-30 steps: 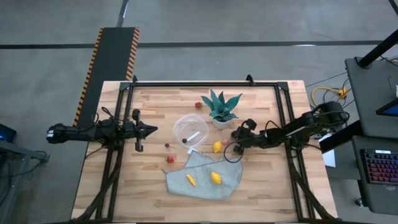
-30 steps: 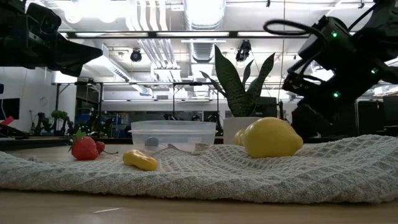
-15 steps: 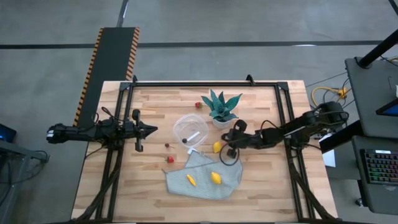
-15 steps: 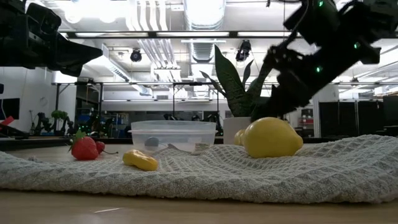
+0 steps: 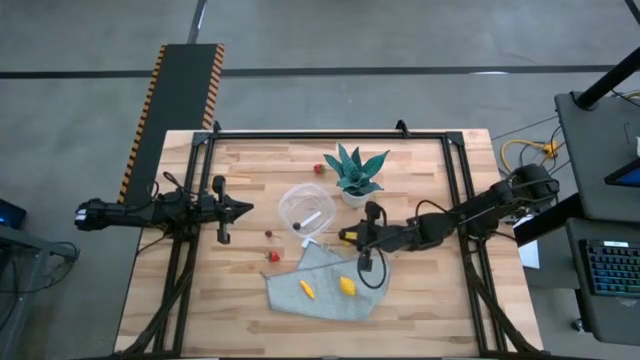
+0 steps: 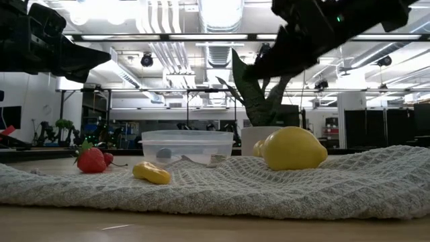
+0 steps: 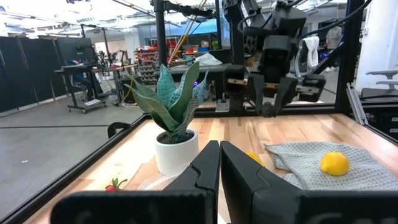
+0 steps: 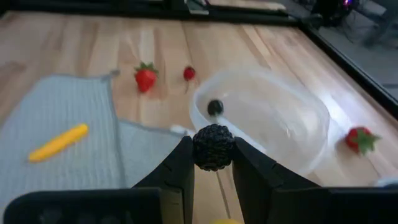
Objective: Pick and placing Produce into tupperware
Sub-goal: Put the blackberry into the container
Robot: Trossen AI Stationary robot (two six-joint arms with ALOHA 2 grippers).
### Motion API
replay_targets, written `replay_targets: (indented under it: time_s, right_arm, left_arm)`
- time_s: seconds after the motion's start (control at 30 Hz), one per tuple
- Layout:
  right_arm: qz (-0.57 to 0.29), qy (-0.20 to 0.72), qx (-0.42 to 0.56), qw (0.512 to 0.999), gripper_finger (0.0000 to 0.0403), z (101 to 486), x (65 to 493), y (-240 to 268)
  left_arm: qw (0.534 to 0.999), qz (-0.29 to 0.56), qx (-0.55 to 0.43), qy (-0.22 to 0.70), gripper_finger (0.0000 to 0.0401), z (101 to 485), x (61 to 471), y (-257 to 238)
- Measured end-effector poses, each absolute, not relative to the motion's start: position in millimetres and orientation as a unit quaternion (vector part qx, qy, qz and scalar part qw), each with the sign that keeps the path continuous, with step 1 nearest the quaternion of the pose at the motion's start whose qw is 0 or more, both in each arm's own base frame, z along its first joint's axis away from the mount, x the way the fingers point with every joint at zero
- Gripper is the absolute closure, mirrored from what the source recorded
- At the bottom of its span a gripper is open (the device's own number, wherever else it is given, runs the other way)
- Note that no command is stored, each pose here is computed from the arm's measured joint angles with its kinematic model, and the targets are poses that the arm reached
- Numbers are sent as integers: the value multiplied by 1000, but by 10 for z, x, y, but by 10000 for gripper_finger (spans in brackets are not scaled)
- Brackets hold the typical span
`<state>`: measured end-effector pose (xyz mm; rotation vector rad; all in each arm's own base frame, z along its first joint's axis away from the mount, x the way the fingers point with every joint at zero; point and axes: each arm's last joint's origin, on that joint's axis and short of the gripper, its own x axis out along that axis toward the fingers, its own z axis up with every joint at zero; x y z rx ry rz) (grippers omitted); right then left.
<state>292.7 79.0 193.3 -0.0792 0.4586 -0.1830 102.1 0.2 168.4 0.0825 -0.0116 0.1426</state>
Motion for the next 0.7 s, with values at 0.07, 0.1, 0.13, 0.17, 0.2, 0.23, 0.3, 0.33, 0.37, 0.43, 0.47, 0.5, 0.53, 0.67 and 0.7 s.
replay_targets:
  time_s: [0.07,0.1,0.13,0.17,0.2,0.23,0.3,0.33,0.37,0.43,0.47,0.5,0.53,0.67,0.7]
  right_arm:
    - [-87,225,-49,969,328,1953,2994,822]
    - [-85,225,-55,969,328,1952,3030,839]
    - [-83,229,-63,968,328,1937,3067,853]
    - [-81,232,-73,967,328,1930,3112,867]
    - [-79,232,-82,966,328,1930,3174,887]
    - [-77,231,-92,965,328,1931,3236,907]
    - [-74,238,-119,961,328,1907,3355,928]
    - [-73,238,-130,960,328,1900,3429,933]
    - [-74,240,-138,958,328,1898,3496,929]
    - [-80,255,-151,952,328,1883,3622,892]
    - [-84,261,-153,949,328,1887,3687,867]
    - [-89,274,-157,945,328,1879,3739,833]
    - [-93,290,-160,939,328,1864,3790,800]
    - [-107,338,-170,920,328,1845,3978,679]
    - [-109,341,-170,918,328,1851,4028,658]
  left_arm:
    - [997,71,41,-6,401,1684,1021,2]
    - [997,71,41,-6,401,1684,1021,2]
    - [997,71,41,-6,401,1685,1021,2]
    - [997,71,41,-6,401,1685,1022,2]
    - [997,71,41,-5,401,1683,1022,2]
    - [997,71,41,-5,401,1683,1022,2]
    - [997,71,41,-6,401,1683,1023,2]
    - [997,71,41,-5,401,1682,1023,2]
    - [997,72,41,-6,401,1684,1022,3]
    - [997,71,41,-6,401,1685,1022,3]
    - [997,71,41,-6,401,1684,1021,2]
    - [997,71,41,-6,401,1684,1021,2]
    - [997,72,41,-7,401,1685,1022,3]
    - [997,71,41,-6,401,1684,1022,2]
    - [997,71,41,-6,401,1683,1022,2]
